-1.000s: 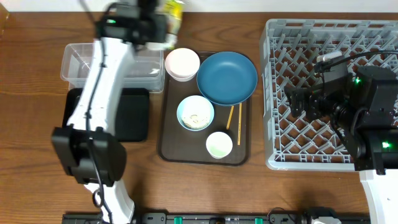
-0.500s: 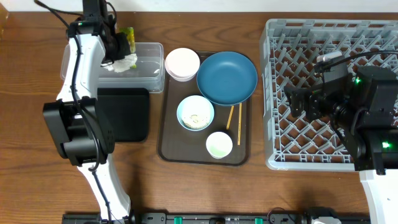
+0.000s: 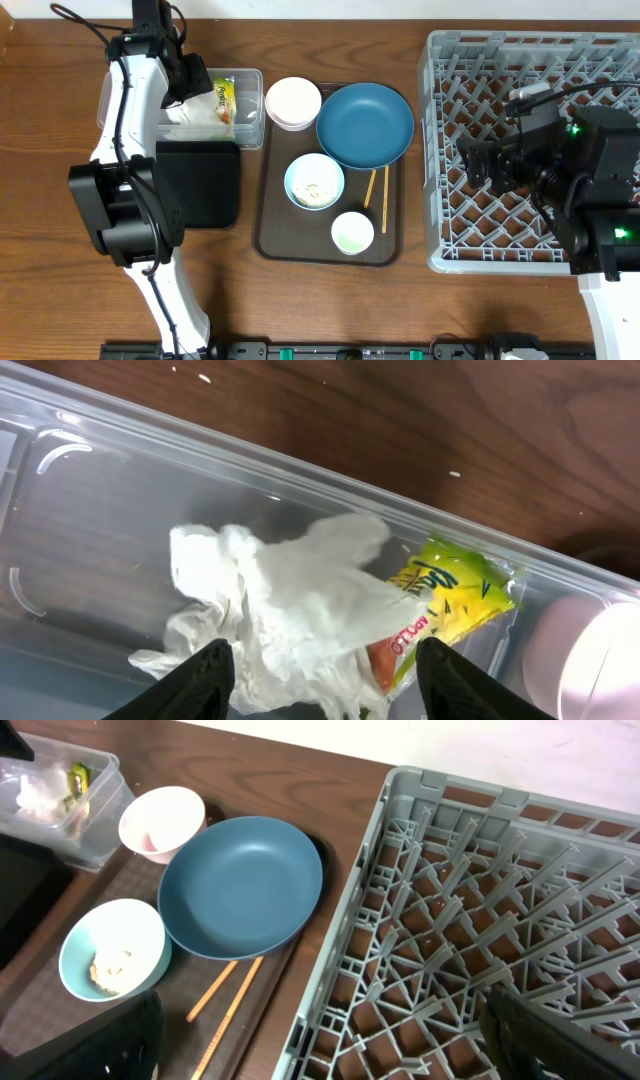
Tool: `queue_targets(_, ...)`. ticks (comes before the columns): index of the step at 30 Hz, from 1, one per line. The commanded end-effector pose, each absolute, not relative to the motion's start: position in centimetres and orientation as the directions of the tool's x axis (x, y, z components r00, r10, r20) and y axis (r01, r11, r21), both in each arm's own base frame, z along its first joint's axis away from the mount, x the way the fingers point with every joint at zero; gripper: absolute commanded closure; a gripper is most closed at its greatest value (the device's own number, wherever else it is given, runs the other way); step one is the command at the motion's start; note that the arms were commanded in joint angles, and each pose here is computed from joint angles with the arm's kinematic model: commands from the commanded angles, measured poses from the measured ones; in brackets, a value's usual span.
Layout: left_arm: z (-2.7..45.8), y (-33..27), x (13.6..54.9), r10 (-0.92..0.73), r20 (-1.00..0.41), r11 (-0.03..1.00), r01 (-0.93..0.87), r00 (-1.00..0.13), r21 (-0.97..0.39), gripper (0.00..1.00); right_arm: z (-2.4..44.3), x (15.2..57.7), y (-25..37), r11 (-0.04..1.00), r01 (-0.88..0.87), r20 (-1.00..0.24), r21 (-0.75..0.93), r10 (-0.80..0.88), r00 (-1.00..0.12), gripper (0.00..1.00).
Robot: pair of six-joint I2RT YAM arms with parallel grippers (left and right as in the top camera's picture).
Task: Sort waste into correct bins and load items into the dishwasher rack
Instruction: 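Carry the tissue and wrapper left and drop them into the clear bin, then move the left gripper to the light-blue rice bowl and grasp its rim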
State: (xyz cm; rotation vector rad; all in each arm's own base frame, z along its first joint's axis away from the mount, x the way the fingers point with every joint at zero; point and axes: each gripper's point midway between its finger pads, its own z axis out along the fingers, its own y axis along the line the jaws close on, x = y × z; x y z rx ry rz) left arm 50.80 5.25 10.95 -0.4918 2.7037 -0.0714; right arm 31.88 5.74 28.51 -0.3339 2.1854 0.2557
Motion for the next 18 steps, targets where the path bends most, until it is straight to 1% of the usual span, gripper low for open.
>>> queue_targets(1, 12.9, 5.5, 50.7, -0.346, -0.404, 0.938, -0.327, -0.847, -0.117, 0.38, 29.2, 32.1, 5.8, 0.943, -0.324, -0.815, 0.079, -0.126, -0.566, 0.01)
queue_targets(4, 16.2, 5.2, 50.5, -0.309, -0.465, 0.95, -0.288, -0.829, -0.118, 0.38, 29.2, 32.1, 5.8, 0.943, -0.324, -0.815, 0.079, -0.126, -0.565, 0.01)
queue_targets(7, 19.9, 4.2, 49.2, -0.291, -0.506, 0.956, -0.262, -0.812, -0.129, 0.38, 29.4, 32.3, 5.8, 0.944, -0.32, -0.82, 0.083, -0.117, -0.56, 0.01)
queue_targets(11, 23.5, 0.2, 46.0, -0.18, -0.498, 0.978, -0.098, -0.848, -0.185, 0.38, 29.7, 32.5, 5.8, 0.944, -0.318, -0.829, 0.083, -0.112, -0.548, 0.01)
queue_targets(15, 24.6, -4.0, 43.3, -0.032, -0.473, 0.975, 0.077, -0.881, -0.209, 0.38, 29.8, 32.6, 5.8, 0.944, -0.319, -0.832, 0.081, -0.112, -0.543, 0.01)
queue_targets(18, 24.1, -6.5, 41.7, 0.04, -0.427, 0.964, 0.147, -0.903, -0.221, 0.38, 29.7, 32.7, 5.8, 0.944, -0.318, -0.83, 0.083, -0.111, -0.547, 0.01)
